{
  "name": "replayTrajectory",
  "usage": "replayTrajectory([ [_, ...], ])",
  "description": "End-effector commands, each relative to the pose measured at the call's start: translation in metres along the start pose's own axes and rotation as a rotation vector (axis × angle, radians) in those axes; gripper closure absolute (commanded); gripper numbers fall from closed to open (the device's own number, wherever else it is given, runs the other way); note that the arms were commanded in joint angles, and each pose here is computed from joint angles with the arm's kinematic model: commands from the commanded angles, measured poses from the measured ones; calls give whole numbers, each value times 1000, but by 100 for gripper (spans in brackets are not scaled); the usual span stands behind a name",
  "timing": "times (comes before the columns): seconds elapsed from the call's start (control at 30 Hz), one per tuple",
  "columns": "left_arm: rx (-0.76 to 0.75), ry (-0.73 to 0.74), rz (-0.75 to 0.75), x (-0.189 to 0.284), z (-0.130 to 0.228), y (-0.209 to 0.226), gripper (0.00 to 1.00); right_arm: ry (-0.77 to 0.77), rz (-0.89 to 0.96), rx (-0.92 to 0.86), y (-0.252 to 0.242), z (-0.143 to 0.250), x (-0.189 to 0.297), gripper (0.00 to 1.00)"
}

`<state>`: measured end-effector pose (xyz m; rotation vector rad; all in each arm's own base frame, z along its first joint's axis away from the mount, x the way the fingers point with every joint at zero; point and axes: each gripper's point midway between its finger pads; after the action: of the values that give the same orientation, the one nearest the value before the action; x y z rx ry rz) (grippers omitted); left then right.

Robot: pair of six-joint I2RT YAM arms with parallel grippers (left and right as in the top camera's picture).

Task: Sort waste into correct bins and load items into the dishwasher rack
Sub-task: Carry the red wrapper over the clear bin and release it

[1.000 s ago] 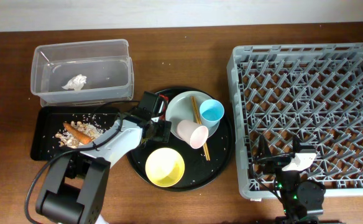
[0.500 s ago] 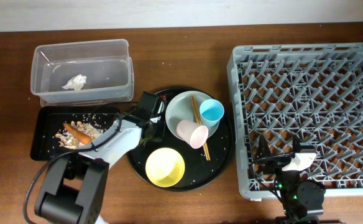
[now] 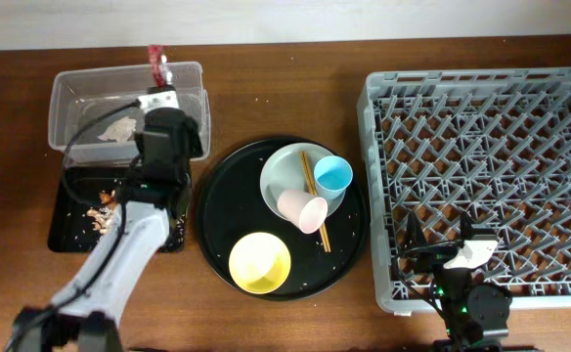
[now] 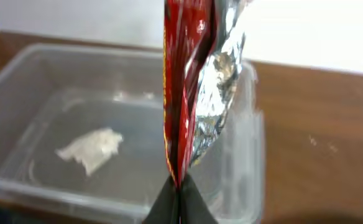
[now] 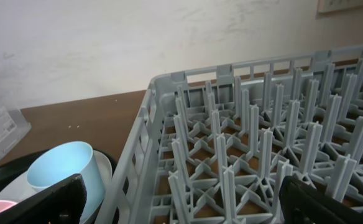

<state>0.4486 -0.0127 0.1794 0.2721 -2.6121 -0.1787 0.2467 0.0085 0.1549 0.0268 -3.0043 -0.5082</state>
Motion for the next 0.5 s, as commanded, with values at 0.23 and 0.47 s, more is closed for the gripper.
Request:
replayTrajectory([
  [0.23,70,104,-40,-72,55,45,60,1,14,-2,-3,2,0,2],
  [0.47,66,125,-32,-51,48,49,62,1,14,-2,-3,2,0,2],
])
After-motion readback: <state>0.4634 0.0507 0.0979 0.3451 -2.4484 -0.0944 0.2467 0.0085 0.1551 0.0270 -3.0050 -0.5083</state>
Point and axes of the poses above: each gripper's point midway between its finger pads, its own x axis back along the fingers, its own y axis along the line the jaws close on, z = x × y, and after that the axes turned 9 degrees about -x, right-handed
